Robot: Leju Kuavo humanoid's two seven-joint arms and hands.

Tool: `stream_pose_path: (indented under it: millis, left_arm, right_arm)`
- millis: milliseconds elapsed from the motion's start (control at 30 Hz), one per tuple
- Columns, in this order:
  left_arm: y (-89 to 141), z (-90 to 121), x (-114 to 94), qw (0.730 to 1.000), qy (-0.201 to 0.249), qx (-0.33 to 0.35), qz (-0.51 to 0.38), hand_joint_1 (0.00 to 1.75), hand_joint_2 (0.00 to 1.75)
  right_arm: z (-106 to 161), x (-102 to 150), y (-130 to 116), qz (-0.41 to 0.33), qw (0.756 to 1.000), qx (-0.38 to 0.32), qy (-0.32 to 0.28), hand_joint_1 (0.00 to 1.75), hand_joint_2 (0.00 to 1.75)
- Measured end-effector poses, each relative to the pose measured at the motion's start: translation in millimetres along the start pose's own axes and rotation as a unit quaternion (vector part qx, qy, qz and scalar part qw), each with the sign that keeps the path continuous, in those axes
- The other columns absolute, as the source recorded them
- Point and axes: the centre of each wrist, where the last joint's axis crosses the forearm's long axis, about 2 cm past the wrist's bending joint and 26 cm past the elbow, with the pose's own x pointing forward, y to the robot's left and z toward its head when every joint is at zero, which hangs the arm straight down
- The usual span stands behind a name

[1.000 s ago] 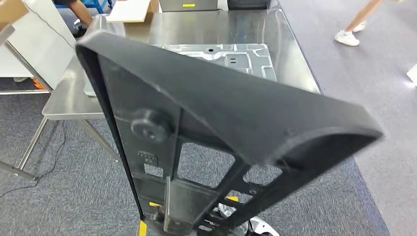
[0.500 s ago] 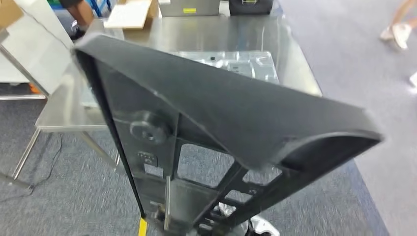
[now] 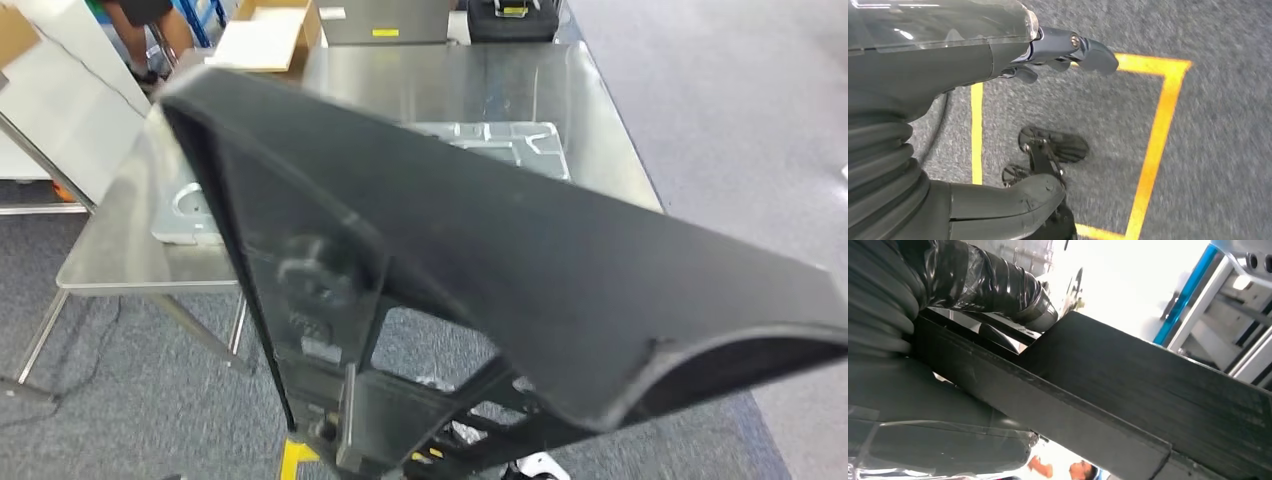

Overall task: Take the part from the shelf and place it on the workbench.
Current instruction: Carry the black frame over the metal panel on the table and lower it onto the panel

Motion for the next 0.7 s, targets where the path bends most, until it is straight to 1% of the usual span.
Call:
stream_pose_path:
  millis: [133,233,400,500,600,700]
  left_arm:
    - [-1.4,-0.3,0.4,1.0,-0.004,0.001,0.005,0.0,1.75]
    - [-1.9,-0.6,1.0,1.0,-0.004,-0.002,0.001,0.0,1.75]
    - [-6.8,-4.2,7.8,1.0,-0.003,-0.016,-0.009,0.0,1.75]
    - [-12.1,-7.7,14.5,1.0,-0.003,-0.025,-0.014,0.0,1.75]
    - [-14.9,-10.2,19.8,0.999,-0.007,-0.031,-0.017,0.0,1.75]
    - [-17.3,-12.1,24.0,0.999,-0.011,-0.035,-0.017,0.0,1.75]
  right_arm:
    - [-4.9,7.4,-9.4,0.046,0.999,-0.009,-0.024,1.75,1.75]
    - [-6.1,12.1,-18.6,0.086,0.996,-0.026,-0.028,1.75,1.75]
    - [-14.4,15.7,-48.1,0.147,0.988,-0.041,-0.036,1.75,1.75]
    - [-25.4,20.3,-84.1,0.184,0.981,-0.049,-0.039,1.75,1.75]
    - [-41.1,32.3,-125.3,0.228,0.97,-0.066,-0.046,1.75,1.75]
    - [-53.0,45.5,-156.0,0.269,0.957,-0.089,-0.057,1.75,1.75]
